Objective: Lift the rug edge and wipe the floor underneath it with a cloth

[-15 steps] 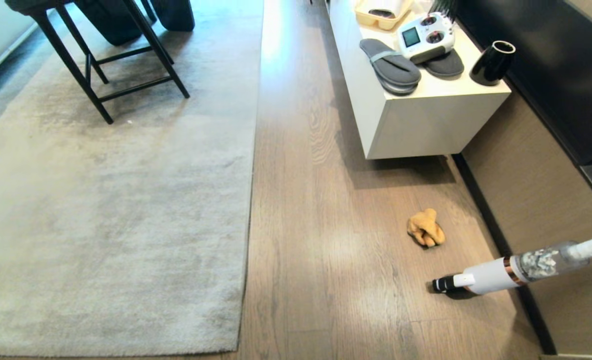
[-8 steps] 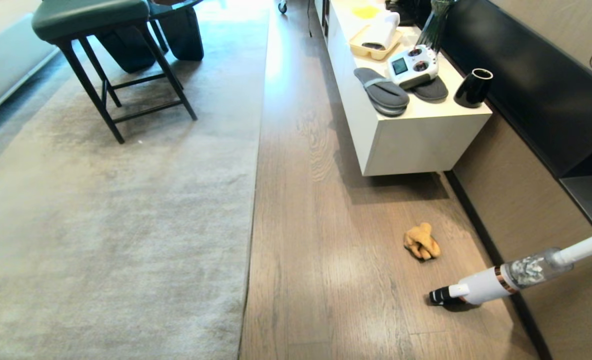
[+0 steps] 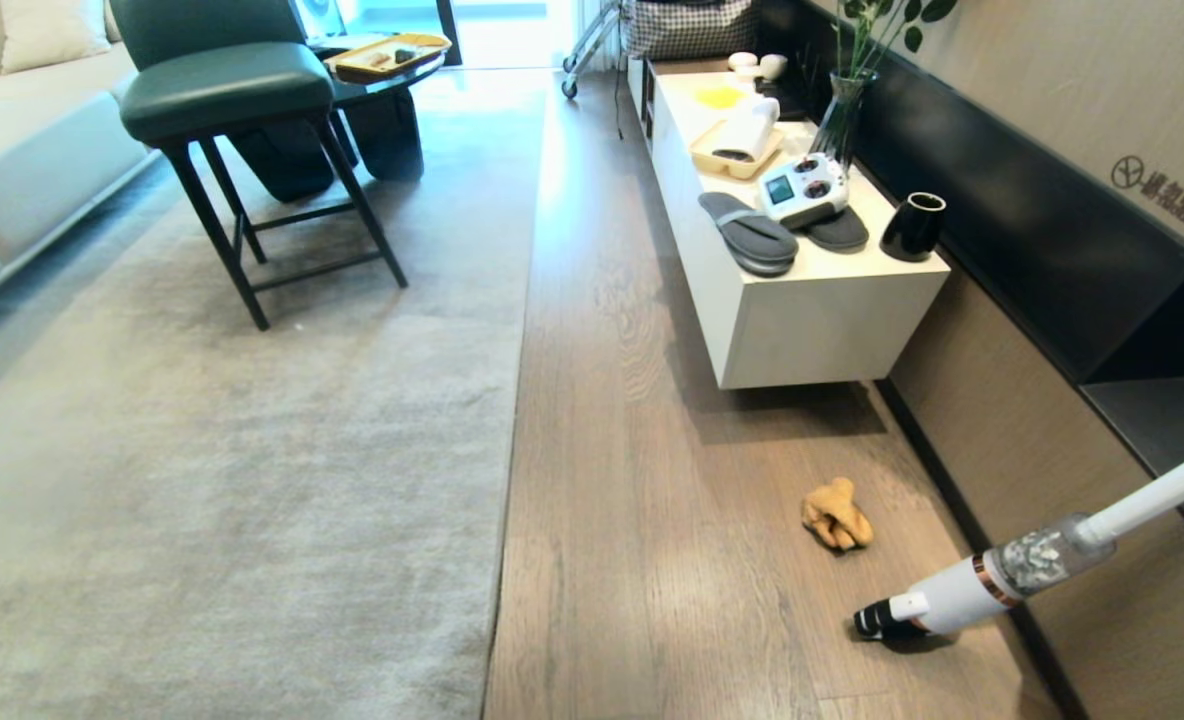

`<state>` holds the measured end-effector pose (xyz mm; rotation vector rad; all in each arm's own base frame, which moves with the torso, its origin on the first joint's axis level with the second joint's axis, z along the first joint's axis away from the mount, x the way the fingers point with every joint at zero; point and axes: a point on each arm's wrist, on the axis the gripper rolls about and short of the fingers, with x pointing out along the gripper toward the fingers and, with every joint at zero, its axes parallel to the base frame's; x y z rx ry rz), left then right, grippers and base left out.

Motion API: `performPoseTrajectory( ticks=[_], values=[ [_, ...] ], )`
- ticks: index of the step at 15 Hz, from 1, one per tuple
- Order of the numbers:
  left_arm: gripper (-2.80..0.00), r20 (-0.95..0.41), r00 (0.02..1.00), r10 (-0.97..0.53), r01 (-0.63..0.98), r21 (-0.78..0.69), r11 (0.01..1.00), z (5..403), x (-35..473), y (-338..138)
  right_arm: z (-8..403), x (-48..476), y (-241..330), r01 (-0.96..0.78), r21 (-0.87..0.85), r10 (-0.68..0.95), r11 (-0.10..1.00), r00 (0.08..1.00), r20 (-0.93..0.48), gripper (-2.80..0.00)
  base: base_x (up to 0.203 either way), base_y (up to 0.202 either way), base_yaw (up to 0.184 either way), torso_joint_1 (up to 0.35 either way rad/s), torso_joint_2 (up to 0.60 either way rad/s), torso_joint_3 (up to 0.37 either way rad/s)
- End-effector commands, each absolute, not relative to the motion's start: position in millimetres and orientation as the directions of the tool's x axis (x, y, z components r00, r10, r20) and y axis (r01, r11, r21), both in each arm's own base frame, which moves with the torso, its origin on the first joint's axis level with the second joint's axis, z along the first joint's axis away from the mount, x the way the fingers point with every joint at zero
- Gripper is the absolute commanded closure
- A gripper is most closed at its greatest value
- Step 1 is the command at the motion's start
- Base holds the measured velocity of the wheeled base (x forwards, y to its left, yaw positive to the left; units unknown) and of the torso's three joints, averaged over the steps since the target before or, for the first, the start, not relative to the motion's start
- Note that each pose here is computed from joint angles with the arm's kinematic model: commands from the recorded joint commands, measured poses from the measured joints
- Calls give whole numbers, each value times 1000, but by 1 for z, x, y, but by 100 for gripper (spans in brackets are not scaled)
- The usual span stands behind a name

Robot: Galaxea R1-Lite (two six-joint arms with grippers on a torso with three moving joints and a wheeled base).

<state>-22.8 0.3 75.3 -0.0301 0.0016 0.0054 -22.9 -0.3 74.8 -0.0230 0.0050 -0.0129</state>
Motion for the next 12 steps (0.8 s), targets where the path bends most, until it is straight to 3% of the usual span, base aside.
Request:
performPoseTrajectory(
  ticks=[1,5,12],
  values=[
    [0,-3,1000,6,-6,-31,1000,75,-23,0,75,-23,0,13,-23,-14,1000,1000,-6,0,0,0,0,2,2,198],
    [0,-2,1000,6,-6,-31,1000,75,-23,0,75,-23,0,14,-23,-14,1000,1000,-6,0,0,0,0,-1,1,180],
    [0,0,1000,6,-6,-31,1000,75,-23,0,75,-23,0,14,-23,-14,1000,1000,-6,0,0,0,0,0,0,0]
  ],
)
